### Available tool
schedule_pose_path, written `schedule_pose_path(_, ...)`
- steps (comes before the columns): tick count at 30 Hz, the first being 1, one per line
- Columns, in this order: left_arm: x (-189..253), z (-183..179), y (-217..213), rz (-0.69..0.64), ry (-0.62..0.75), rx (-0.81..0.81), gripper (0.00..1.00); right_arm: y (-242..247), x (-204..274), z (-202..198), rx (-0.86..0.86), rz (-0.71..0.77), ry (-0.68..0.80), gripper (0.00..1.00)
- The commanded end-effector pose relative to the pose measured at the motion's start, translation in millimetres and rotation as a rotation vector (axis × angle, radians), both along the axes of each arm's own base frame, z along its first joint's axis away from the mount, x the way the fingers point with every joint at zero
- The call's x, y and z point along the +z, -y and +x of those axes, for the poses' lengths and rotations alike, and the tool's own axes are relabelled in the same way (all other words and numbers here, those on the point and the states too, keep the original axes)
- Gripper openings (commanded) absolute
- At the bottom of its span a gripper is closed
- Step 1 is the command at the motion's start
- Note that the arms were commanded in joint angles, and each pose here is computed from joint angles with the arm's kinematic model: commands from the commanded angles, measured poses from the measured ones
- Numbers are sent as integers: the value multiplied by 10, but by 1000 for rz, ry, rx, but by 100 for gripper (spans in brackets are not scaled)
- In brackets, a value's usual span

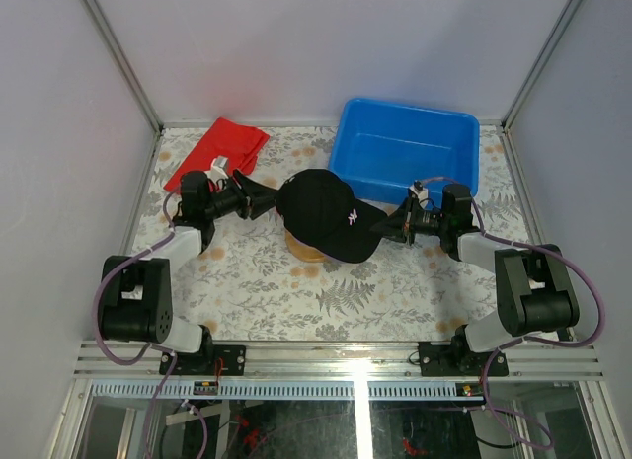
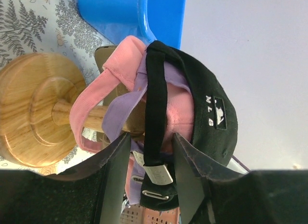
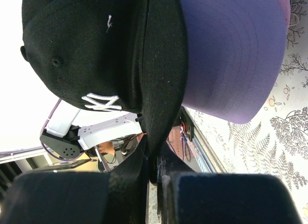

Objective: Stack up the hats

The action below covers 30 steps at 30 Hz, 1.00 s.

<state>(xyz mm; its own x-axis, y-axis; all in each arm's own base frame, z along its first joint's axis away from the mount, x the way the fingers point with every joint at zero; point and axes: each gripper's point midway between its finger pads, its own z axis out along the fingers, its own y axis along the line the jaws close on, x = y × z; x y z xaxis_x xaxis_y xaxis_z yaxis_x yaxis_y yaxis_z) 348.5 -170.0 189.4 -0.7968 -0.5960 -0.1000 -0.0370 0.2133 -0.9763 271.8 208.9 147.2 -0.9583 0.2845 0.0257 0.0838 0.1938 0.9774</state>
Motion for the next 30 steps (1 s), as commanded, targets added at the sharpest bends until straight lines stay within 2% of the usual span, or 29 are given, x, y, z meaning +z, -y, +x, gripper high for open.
schedule_pose_path(1, 221, 91, 92, -18, 72, -19, 39, -16, -78, -124, 30, -28, -32, 0)
schedule_pose_path(3, 234, 99, 117, -20, 73, -22, 39, -13, -98, -139, 29, -30, -36, 0)
schedule_pose_path(9, 204, 100, 170, -22, 69, -31, 30, -11, -120, -154, 29, -32, -42, 0)
schedule_pose_path(13, 167, 85, 232, -39, 63, -42, 18, -9, -132, -160, 29, -33, -44, 0)
schedule_pose_path(16, 106, 63, 244, -39, 61, -46, 1, -8, -136, -166, 29, -33, -45, 0)
schedule_pose_path(30, -643, -72, -131, 99, -37, 6, 0, 12, -151, -119, 18, -37, -61, 0)
